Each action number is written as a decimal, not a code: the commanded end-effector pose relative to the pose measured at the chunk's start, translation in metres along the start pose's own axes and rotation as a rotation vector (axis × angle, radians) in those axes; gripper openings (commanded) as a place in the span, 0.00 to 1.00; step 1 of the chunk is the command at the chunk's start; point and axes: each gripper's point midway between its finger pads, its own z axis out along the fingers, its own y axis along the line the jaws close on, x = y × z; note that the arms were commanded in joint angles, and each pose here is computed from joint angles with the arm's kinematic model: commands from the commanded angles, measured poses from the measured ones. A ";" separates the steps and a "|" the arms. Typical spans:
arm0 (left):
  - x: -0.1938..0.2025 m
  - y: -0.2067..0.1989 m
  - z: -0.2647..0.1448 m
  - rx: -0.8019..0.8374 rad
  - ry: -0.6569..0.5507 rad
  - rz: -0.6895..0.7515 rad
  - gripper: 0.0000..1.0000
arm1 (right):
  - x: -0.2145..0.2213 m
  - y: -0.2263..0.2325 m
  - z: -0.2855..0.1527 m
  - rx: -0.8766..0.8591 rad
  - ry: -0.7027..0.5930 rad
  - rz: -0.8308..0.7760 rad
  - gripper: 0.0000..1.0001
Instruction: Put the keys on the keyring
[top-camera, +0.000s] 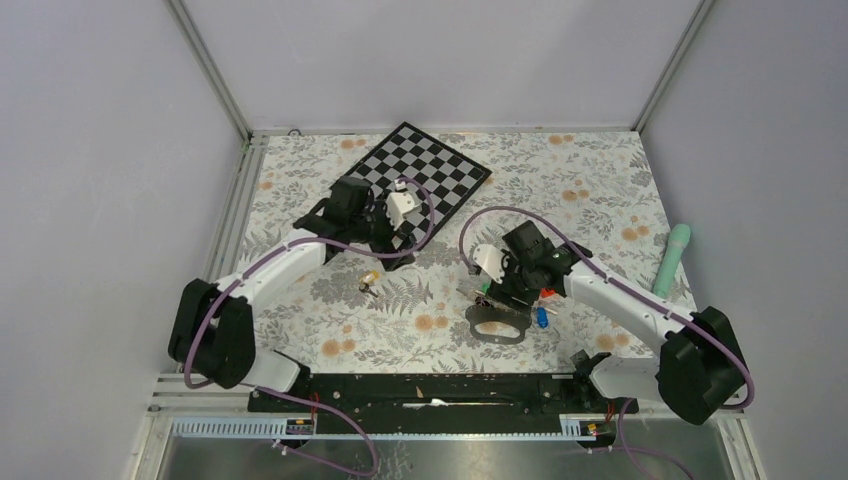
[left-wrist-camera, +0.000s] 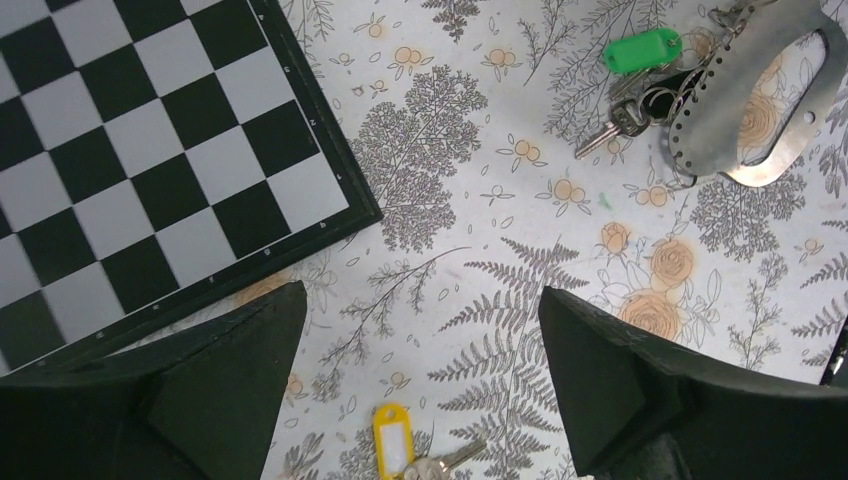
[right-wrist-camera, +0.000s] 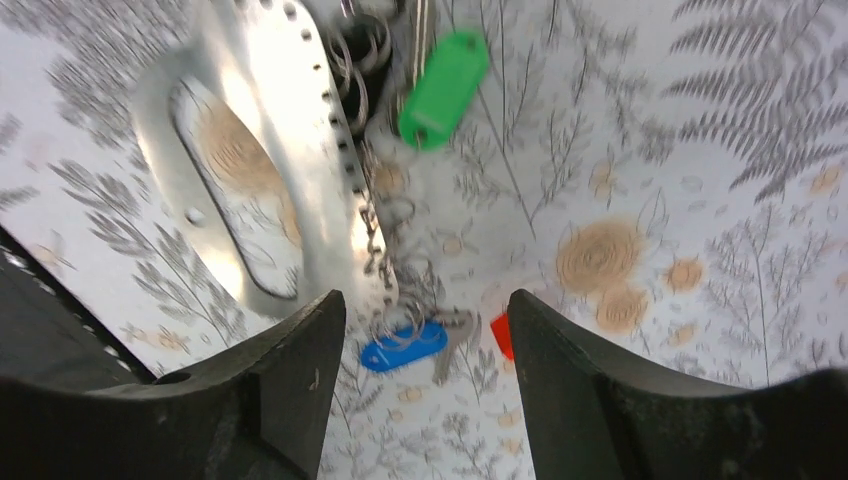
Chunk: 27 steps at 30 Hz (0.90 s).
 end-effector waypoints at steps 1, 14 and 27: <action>-0.004 0.001 -0.020 -0.033 -0.017 0.078 0.98 | -0.052 0.004 -0.007 -0.087 -0.188 0.068 0.68; -0.015 0.006 -0.034 -0.081 -0.012 -0.036 0.98 | -0.039 0.008 0.018 -0.198 -0.049 0.217 0.32; -0.016 0.005 -0.033 -0.075 -0.027 -0.043 0.98 | -0.020 0.014 0.013 -0.200 -0.016 0.232 0.33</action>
